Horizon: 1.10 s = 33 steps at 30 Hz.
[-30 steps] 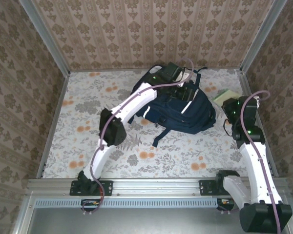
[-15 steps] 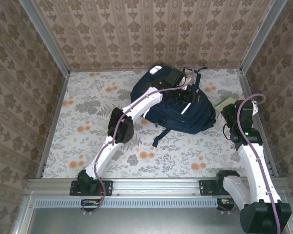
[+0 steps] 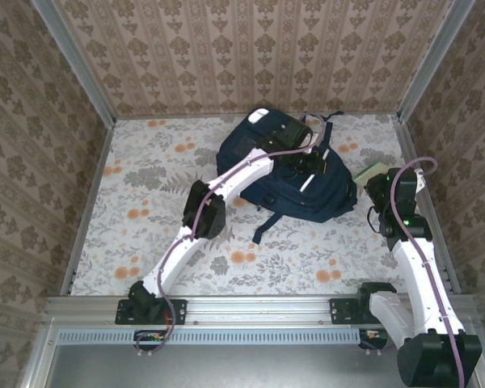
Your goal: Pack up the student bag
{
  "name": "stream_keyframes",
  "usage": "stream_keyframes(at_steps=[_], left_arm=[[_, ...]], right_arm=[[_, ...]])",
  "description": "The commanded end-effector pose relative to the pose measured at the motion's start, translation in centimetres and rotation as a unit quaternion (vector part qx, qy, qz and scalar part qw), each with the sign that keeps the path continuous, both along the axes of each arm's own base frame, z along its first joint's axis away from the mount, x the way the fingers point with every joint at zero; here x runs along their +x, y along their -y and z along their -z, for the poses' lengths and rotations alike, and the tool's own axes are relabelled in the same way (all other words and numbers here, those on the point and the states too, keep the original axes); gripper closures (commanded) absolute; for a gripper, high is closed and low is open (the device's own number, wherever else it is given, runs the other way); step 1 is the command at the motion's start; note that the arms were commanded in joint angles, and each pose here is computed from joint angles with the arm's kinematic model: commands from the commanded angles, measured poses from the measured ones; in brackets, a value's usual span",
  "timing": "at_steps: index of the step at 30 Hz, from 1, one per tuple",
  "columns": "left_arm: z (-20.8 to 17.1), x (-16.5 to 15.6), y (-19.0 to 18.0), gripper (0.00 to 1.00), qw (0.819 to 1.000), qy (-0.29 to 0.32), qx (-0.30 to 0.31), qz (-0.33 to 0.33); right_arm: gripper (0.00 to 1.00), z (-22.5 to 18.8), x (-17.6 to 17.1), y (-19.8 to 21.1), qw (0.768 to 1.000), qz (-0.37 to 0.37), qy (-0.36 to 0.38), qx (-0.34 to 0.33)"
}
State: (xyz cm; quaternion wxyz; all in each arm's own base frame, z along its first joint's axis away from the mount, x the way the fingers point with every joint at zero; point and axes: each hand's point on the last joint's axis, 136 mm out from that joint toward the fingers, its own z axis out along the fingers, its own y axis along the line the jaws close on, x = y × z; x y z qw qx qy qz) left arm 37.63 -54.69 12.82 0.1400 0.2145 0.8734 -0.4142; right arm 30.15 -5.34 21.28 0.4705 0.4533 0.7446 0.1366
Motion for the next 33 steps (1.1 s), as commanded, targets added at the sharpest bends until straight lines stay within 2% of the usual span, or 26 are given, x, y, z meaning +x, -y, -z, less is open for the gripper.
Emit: stream_keyframes(at_steps=[1,4,9,17,21,24,28,30,33], left_arm=[[-1.5,0.2,-0.3,1.0,1.0,0.004,-0.004,-0.004],[-6.1,1.0,-1.4,1.0,0.999,0.037,-0.027,-0.01],[-14.1,2.9,-5.7,1.0,0.994,0.08,-0.069,-0.04],[-23.9,3.9,-12.6,1.0,0.981,0.097,-0.143,-0.085],[-26.0,3.8,-14.8,1.0,0.977,0.094,-0.166,-0.096],[-26.8,3.5,-15.6,1.0,0.976,0.094,-0.171,-0.098],[-26.8,3.4,-16.0,1.0,0.975,0.088,-0.179,-0.1],[-26.7,3.4,-15.9,1.0,0.975,0.084,-0.18,-0.1],[-26.7,3.4,-15.9,1.0,0.974,0.079,-0.187,-0.101]], right_arm=[[1.0,-1.3,0.2,-0.4,0.999,-0.006,0.032,0.006],[1.0,-1.3,-0.4,-0.1,1.0,0.007,0.027,0.008],[0.99,-3.6,-1.8,0.5,0.999,0.025,0.043,-0.018],[0.97,-3.7,-2.1,-1.0,0.999,0.004,0.042,-0.015],[0.99,-3.6,-0.6,-3.6,0.994,-0.075,0.075,0.001],[1.0,-3.6,0.7,-6.4,0.983,-0.143,0.106,0.045],[1.0,-3.2,3.2,-11.2,0.951,-0.248,0.122,0.138],[1.0,-2.7,4.6,-13.9,0.927,-0.3,0.127,0.187],[1.0,-2.0,6.1,-16.8,0.903,-0.34,0.125,0.23]])
